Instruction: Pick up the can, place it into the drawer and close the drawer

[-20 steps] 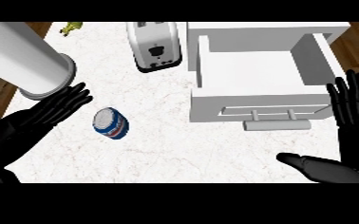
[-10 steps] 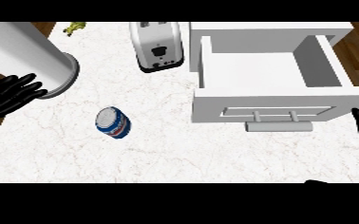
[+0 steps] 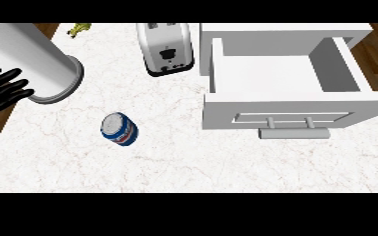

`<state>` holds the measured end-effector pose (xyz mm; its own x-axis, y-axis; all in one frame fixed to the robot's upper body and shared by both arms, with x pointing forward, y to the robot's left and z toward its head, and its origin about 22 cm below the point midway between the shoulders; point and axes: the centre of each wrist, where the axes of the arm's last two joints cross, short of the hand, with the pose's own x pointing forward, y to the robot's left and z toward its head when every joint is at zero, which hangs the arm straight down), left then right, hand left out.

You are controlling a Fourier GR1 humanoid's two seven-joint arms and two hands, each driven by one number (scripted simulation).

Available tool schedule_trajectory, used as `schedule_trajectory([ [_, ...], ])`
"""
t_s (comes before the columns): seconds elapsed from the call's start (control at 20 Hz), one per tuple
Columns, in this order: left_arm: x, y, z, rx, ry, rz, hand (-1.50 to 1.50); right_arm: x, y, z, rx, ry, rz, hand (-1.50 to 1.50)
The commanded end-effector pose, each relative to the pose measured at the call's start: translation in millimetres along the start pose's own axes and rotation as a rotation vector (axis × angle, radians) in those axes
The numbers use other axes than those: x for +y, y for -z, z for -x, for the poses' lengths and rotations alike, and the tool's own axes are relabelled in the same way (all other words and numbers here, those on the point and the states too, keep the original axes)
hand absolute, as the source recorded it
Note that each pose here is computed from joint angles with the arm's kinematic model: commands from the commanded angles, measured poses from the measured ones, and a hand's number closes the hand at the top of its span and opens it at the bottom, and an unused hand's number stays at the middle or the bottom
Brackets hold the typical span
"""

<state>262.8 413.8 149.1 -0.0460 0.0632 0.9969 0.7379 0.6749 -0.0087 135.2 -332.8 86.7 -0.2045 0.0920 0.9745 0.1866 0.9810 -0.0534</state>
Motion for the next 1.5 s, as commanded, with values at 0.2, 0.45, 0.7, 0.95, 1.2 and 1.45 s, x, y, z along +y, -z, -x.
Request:
schedule_trajectory([
  [0.2, 2.1, 21.5, 5.4, 0.043, -0.125, -0.010, -1.50, -29.5, -20.6, -12.4, 0.003, 0.012, 0.009, -1.50],
  [0.45, -17.6, 38.1, 34.1, 0.094, -0.199, 0.037, -1.50, -21.9, -28.8, -16.1, -0.015, 0.030, -0.004, -1.50],
  [0.7, -33.1, 82.6, 45.5, 0.098, -0.186, 0.023, -1.50, -21.5, -23.7, -18.7, -0.004, 0.024, 0.013, -1.50],
  [0.95, -32.1, 71.2, 55.5, 0.130, -0.175, 0.004, -1.50, -34.2, -28.4, -14.8, -0.001, 0.005, -0.009, -1.50],
  [1.2, -29.6, 82.5, 82.0, 0.151, -0.157, -0.029, -1.50, -53.0, -43.0, -16.0, 0.004, 0.018, 0.009, -1.50],
  [1.45, -33.2, 95.2, 108.0, 0.150, -0.122, -0.046, -1.50, -52.9, -34.9, -16.8, -0.001, 0.010, 0.017, -1.50],
])
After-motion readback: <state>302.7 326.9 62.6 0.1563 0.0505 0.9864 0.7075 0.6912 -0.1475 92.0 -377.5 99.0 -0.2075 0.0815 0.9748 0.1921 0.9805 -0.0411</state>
